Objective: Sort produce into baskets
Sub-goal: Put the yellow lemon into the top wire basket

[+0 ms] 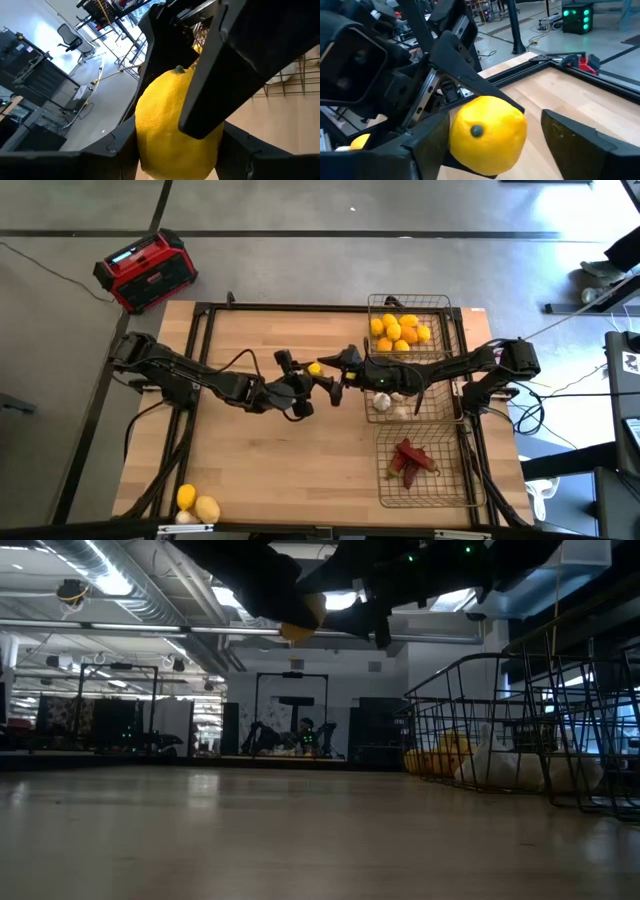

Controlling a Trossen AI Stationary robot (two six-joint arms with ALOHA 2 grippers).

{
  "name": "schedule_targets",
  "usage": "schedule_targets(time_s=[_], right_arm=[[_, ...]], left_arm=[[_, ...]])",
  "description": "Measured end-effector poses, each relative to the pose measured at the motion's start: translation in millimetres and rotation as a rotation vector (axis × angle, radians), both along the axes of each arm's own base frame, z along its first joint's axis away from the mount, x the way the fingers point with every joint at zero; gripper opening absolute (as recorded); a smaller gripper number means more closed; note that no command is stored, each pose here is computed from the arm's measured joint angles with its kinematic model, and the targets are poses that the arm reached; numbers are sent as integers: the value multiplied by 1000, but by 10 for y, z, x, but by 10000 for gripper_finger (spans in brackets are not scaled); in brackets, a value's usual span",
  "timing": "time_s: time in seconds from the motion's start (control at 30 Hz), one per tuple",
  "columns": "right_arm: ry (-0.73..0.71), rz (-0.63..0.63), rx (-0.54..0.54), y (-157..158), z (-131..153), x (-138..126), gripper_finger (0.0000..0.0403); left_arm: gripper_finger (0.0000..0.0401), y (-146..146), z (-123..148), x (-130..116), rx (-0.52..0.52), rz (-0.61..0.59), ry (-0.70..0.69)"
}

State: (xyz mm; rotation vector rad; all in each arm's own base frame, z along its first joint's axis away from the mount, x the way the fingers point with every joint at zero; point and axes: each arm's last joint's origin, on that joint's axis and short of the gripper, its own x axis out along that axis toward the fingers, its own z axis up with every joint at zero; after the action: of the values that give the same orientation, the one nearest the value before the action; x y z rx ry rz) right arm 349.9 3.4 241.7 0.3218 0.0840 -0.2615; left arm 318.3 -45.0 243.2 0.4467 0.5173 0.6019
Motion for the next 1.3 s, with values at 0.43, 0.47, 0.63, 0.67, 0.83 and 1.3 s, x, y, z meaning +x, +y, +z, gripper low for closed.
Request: schedule_targets(time_s=[0.43,0.47,0.63,0.67,0.83,1.3], right_arm=[[15,9,-24,3,-5,-2,136],[19,10,-30,3,-8,-3,136],[38,9,-39,-2,-24,-5,151],[43,8,-45,-2,-28,-6,151],[34,13,-75,-3,30,-34,151],[189,-206,-261,-109,565,-635,154]], left_arm=[[223,27,-7,3,-9,-3,7],[227,26,-8,4,-11,-6,7],[242,-2,35,-22,4,-26,10],[243,-26,62,-48,11,-36,15],[241,-149,127,-219,27,-34,59],[243,-211,-4,-477,-172,110,70]])
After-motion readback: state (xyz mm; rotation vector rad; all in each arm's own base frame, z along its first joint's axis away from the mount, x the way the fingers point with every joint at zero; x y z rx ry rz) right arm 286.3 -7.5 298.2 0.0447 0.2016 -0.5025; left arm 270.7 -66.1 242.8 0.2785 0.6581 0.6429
